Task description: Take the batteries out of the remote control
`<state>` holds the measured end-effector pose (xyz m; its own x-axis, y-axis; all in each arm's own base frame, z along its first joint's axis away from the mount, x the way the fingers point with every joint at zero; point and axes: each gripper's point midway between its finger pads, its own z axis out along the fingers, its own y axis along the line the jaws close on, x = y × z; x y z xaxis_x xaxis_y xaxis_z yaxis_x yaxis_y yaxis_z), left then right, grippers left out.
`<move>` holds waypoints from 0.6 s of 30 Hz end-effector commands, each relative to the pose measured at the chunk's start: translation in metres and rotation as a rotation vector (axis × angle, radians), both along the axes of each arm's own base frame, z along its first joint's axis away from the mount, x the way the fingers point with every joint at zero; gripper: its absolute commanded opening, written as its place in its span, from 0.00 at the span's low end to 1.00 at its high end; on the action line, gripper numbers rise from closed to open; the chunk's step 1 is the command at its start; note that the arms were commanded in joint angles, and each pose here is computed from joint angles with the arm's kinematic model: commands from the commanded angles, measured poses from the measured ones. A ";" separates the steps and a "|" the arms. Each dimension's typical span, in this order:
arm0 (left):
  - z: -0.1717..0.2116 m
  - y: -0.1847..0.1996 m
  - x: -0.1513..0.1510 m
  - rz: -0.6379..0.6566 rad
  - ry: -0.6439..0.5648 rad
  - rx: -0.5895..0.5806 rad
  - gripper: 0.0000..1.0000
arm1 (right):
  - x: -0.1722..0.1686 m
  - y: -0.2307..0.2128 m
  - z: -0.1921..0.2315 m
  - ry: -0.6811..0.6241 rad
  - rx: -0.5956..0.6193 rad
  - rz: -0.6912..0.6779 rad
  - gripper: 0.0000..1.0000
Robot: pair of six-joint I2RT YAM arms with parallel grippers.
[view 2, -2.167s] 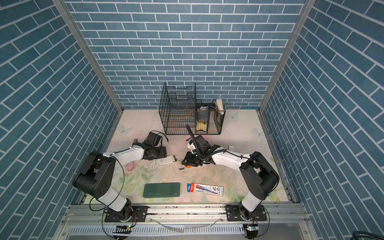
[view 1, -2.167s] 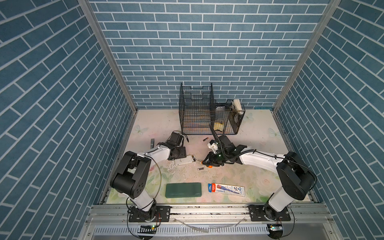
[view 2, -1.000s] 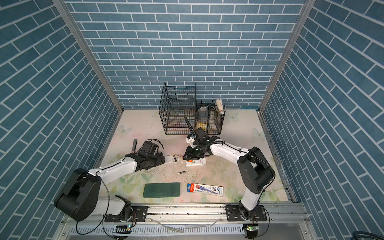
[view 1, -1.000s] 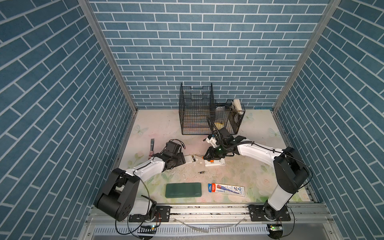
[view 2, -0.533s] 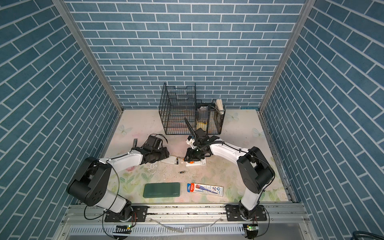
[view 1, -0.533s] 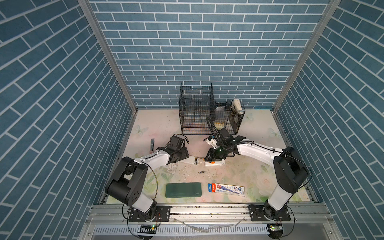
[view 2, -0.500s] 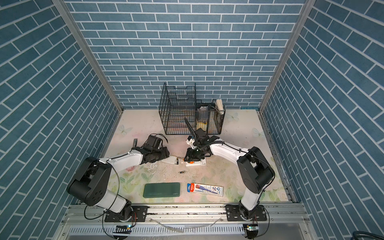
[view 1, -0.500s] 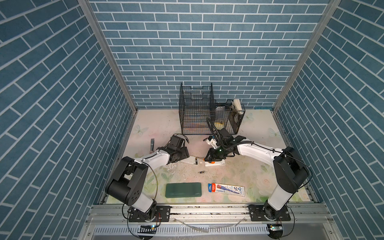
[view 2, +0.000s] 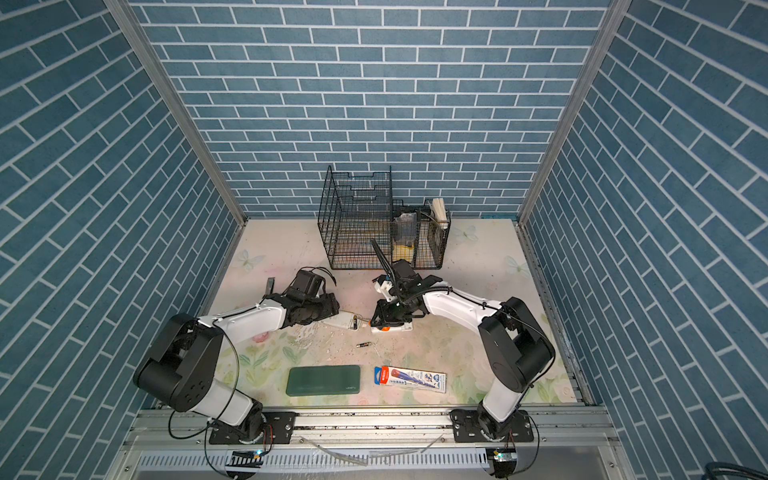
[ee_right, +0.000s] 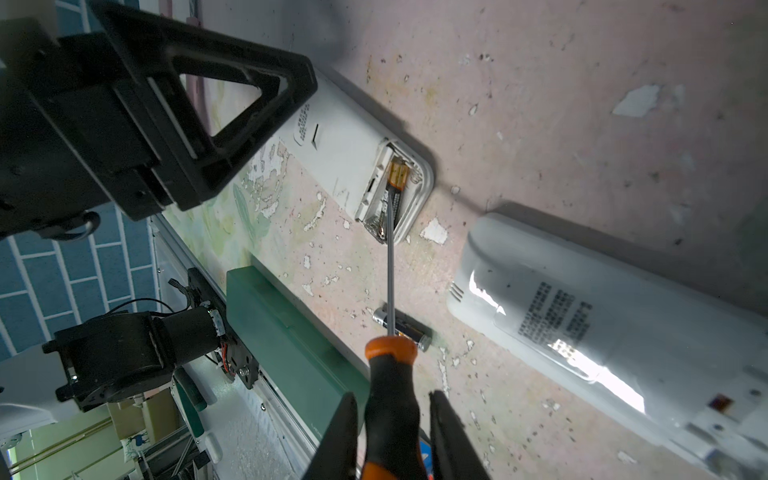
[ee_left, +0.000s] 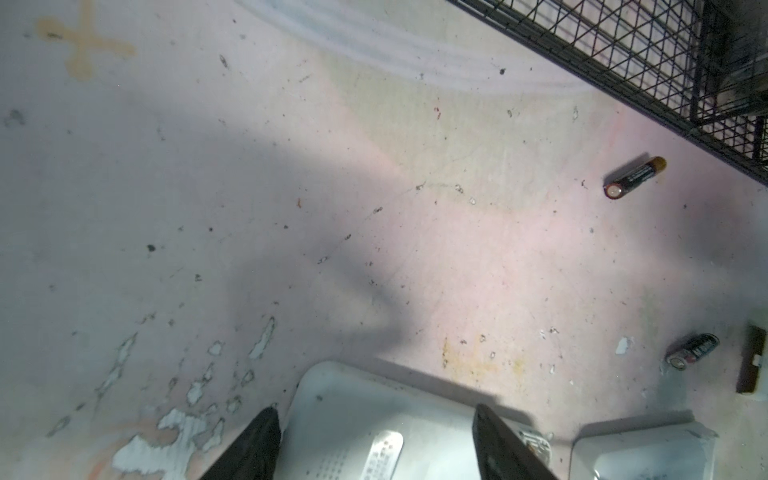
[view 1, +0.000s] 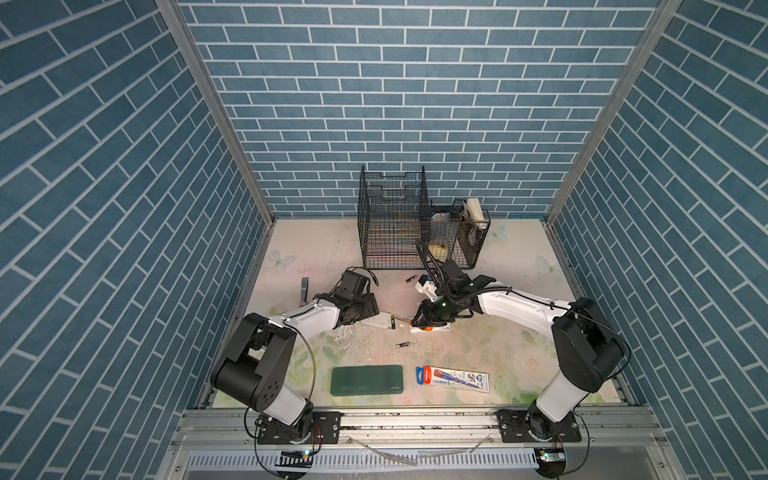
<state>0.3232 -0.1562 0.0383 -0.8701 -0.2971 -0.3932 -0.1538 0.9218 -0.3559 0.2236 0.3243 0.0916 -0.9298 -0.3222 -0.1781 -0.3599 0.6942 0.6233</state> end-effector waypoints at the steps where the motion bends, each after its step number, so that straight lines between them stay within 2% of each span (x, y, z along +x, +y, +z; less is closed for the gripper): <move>1: 0.003 -0.004 0.003 -0.020 -0.005 0.004 0.74 | -0.006 -0.003 -0.003 0.011 0.011 0.001 0.00; 18: -0.003 -0.005 0.004 -0.021 0.010 0.012 0.74 | -0.013 -0.003 -0.023 0.061 0.007 0.013 0.00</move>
